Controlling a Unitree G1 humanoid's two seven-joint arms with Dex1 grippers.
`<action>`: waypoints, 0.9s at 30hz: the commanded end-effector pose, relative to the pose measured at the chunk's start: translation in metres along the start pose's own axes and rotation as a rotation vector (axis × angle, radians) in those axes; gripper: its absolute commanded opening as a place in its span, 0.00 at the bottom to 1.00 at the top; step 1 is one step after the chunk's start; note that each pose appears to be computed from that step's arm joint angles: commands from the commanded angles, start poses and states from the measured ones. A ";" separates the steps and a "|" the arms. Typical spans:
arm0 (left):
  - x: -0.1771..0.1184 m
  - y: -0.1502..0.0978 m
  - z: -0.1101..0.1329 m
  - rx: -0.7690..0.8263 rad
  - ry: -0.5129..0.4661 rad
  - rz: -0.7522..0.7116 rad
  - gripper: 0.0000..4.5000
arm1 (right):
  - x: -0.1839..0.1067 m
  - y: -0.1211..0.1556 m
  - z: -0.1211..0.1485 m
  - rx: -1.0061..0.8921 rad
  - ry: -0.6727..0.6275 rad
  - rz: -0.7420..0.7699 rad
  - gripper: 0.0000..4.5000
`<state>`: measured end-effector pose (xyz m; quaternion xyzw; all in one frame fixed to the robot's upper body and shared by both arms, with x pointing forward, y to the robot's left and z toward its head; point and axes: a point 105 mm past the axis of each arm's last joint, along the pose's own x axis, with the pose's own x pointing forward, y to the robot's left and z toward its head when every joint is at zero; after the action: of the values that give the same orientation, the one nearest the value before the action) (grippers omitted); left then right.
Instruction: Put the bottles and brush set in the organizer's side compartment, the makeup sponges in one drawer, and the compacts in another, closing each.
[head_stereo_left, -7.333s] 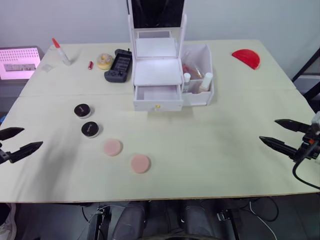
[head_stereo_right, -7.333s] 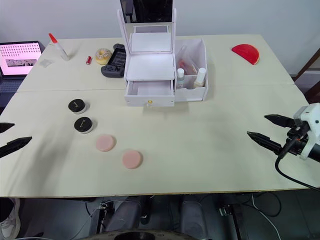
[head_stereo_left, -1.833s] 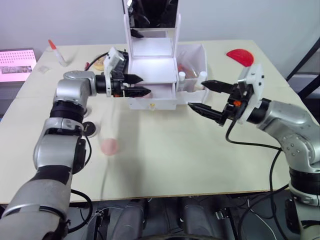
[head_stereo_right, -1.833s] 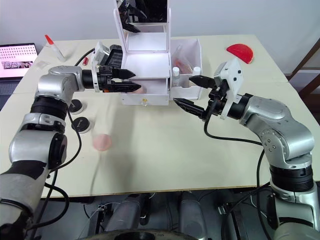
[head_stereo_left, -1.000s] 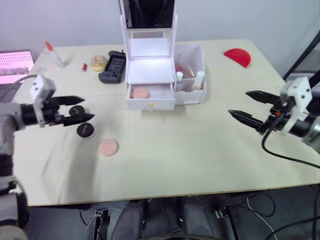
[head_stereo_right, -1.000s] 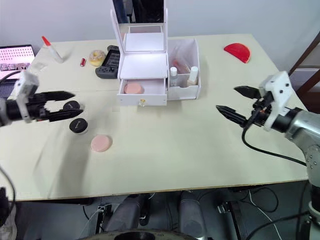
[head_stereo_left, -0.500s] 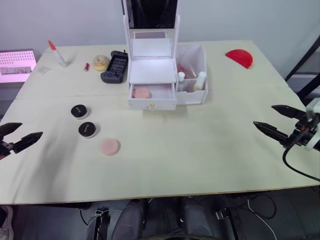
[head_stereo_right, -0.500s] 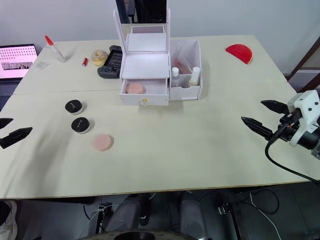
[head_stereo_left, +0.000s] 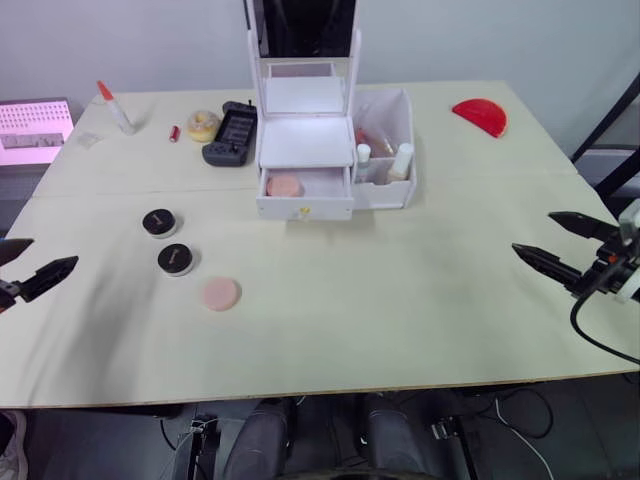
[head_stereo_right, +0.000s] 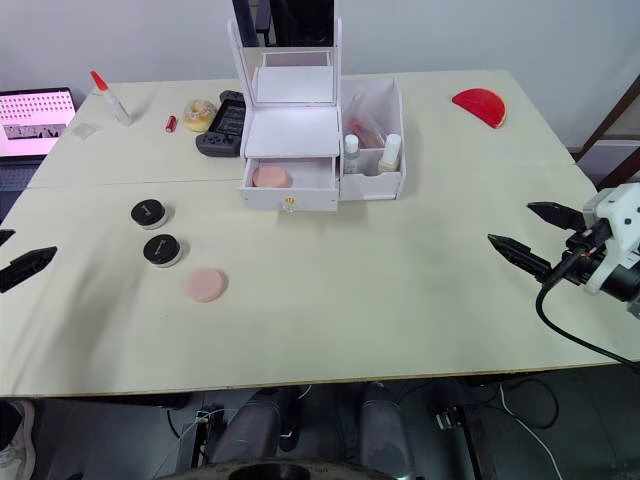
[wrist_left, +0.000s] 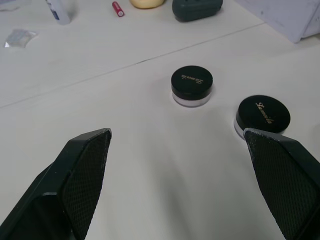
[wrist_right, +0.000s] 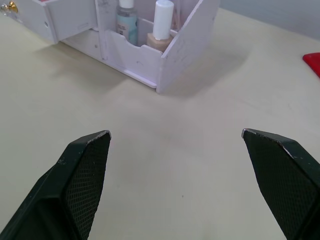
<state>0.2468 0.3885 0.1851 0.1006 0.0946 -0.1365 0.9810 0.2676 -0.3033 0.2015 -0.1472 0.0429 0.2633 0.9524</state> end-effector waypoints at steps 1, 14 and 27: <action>0.002 -0.004 0.015 0.030 -0.051 -0.016 0.99 | -0.002 0.000 0.011 -0.037 -0.037 -0.018 1.00; 0.050 -0.086 0.034 0.056 -0.081 -0.334 0.99 | 0.071 0.082 0.067 -0.132 -0.144 0.351 1.00; 0.044 -0.146 -0.004 0.013 0.011 -0.469 0.99 | 0.104 0.166 0.110 -0.249 -0.252 0.805 1.00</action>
<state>0.2488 0.2512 0.1488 0.0692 0.1199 -0.3489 0.9269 0.2716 -0.0852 0.2369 -0.1866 -0.0291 0.6327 0.7510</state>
